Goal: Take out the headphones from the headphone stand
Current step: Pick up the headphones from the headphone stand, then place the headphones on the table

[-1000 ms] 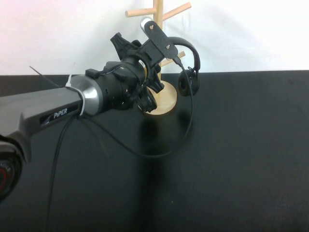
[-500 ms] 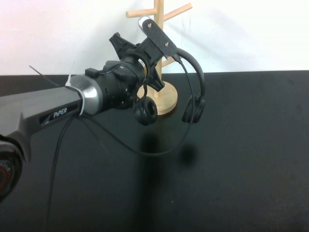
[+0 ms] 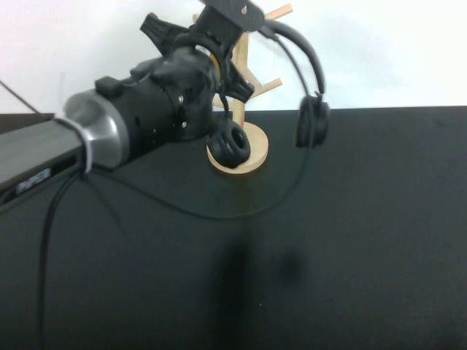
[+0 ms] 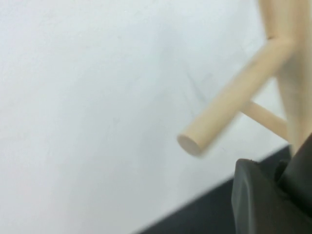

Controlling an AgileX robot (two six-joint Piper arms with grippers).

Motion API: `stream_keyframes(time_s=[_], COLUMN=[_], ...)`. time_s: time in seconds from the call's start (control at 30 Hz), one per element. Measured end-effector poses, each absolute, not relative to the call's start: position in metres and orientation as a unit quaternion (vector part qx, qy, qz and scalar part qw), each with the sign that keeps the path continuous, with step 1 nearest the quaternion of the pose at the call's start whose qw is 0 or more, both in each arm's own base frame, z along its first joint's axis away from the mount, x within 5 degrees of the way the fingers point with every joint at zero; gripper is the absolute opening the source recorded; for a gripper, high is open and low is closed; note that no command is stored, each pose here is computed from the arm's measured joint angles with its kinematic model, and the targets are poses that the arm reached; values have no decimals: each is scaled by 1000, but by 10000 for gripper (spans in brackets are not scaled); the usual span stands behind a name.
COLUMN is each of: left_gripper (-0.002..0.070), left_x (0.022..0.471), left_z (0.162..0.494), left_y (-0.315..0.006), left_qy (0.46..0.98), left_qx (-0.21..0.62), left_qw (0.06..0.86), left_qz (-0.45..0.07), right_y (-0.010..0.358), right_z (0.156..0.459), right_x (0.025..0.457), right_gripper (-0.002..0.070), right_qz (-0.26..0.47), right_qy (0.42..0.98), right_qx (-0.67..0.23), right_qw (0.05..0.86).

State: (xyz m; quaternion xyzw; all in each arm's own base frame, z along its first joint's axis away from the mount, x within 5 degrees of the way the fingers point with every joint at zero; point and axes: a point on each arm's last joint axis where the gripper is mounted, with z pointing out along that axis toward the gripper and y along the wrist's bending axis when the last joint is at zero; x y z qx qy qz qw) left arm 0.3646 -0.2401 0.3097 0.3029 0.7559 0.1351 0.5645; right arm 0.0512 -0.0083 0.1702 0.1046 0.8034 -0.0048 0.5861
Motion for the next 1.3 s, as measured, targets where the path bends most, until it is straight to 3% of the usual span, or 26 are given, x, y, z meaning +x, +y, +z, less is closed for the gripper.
stream_keyframes(time_s=[0.2,0.43,0.73,0.97,1.3], left_gripper=[44,44,44,44,45], left_x=[310,276,301,339,357], left_z=[328,306,227,155,146], left_y=[-251,-254,-267,-259,-254], left_qy=[808,876,897,906,910], left_qx=[339,378,399,388,368], left_qw=[466,292,180,154,189], left_qz=[122,62,68,69,39], right_y=[-8,-8,-8,-8,-8], right_z=[170,170,170,170,170], right_x=[51,51,51,51,51], right_gripper=[-8,-8,-8,-8,-8], right_qz=[-5,-5,-5,-5,-5], right_qy=[803,803,803,803,803], right_qx=[105,105,105,105,105], right_qw=[586,586,586,586,586])
